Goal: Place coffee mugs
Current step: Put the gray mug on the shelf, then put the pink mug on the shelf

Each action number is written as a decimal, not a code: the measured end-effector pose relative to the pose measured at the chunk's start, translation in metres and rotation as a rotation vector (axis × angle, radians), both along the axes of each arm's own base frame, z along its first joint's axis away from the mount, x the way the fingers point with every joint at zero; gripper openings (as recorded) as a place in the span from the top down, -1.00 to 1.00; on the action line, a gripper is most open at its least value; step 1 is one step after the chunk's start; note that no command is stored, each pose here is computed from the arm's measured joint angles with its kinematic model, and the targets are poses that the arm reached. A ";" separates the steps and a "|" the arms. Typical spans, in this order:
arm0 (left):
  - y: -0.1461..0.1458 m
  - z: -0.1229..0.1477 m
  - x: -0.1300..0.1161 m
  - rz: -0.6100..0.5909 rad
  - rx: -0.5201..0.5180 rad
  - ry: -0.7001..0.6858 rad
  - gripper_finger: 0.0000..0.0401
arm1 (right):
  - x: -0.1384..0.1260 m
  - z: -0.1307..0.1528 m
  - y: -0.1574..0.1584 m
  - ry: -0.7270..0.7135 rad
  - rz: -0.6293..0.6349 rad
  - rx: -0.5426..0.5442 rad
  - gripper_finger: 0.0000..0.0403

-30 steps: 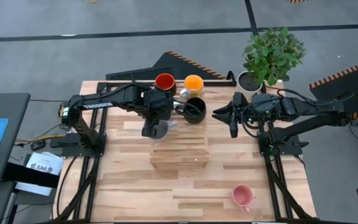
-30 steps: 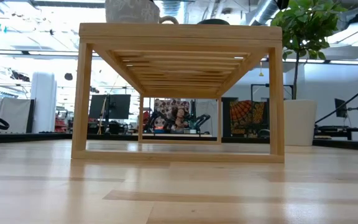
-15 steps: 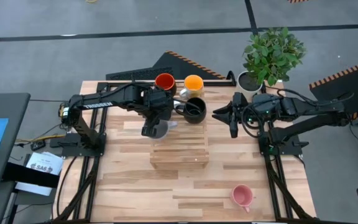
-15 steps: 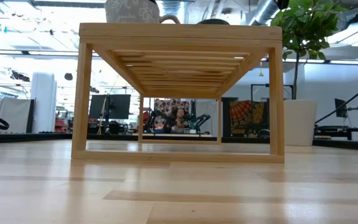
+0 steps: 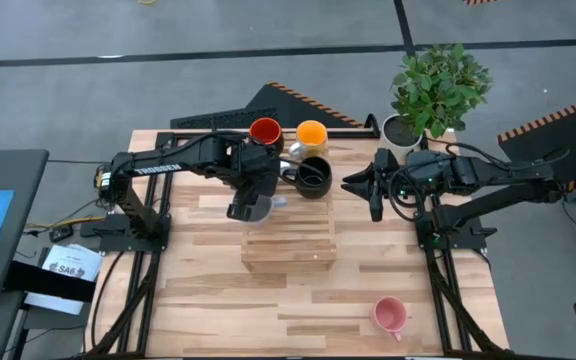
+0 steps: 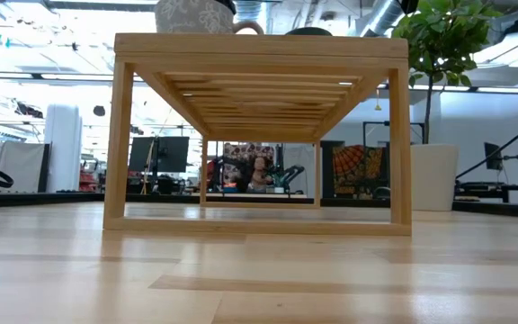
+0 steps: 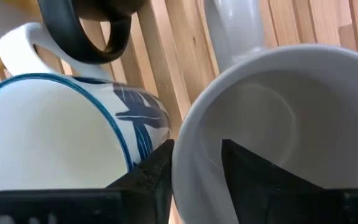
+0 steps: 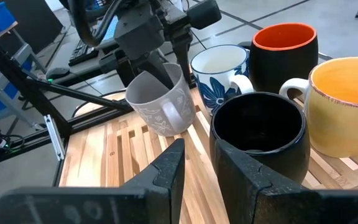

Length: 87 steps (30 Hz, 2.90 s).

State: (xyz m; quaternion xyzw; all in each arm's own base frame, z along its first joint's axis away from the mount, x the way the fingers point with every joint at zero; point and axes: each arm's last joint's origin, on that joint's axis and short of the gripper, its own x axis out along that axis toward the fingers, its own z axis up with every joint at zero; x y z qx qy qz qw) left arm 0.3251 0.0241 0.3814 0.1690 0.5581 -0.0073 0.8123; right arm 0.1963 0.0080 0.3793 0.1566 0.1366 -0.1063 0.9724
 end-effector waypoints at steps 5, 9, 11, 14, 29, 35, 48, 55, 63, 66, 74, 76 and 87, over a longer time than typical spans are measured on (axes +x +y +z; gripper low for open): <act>0.000 0.012 0.001 -0.011 0.006 -0.060 0.34 | 0.000 0.000 0.000 -0.002 0.000 0.000 0.42; 0.000 0.025 -0.001 -0.012 0.009 -0.116 0.33 | 0.000 0.001 0.000 -0.011 0.001 -0.001 0.42; 0.000 0.031 -0.002 -0.014 0.015 -0.135 0.33 | 0.001 0.002 0.000 -0.017 0.001 -0.001 0.42; 0.000 0.044 -0.006 0.017 0.037 -0.175 0.33 | 0.001 0.002 0.000 -0.023 0.001 -0.001 0.42; -0.026 0.060 -0.088 0.315 -0.052 -0.284 0.99 | 0.001 0.002 0.000 -0.021 0.001 0.000 0.42; -0.033 0.015 -0.125 0.435 -0.118 -0.277 1.00 | 0.001 0.002 0.000 -0.020 0.003 -0.007 0.42; -0.038 -0.047 -0.092 0.399 -0.179 -0.317 1.00 | 0.001 0.002 0.000 -0.020 0.003 -0.008 0.42; -0.039 -0.043 -0.083 0.374 -0.189 -0.393 1.00 | 0.001 0.002 0.000 -0.020 0.003 -0.008 0.42; -0.036 -0.040 -0.096 0.399 -0.188 -0.365 1.00 | 0.000 0.002 0.000 -0.020 0.004 -0.008 0.42; -0.035 -0.024 -0.111 0.419 -0.213 -0.471 1.00 | -0.006 0.006 0.000 -0.040 0.028 0.001 0.42; -0.040 -0.011 -0.140 0.385 -0.300 -1.057 1.00 | -0.026 0.004 0.008 0.029 0.258 0.282 0.42; -0.039 -0.021 -0.145 0.386 -0.333 -1.129 1.00 | -0.028 -0.003 0.014 0.124 0.316 0.410 0.42; -0.035 -0.026 -0.166 0.403 -0.353 -1.275 1.00 | -0.041 -0.058 0.083 0.781 0.245 0.743 0.42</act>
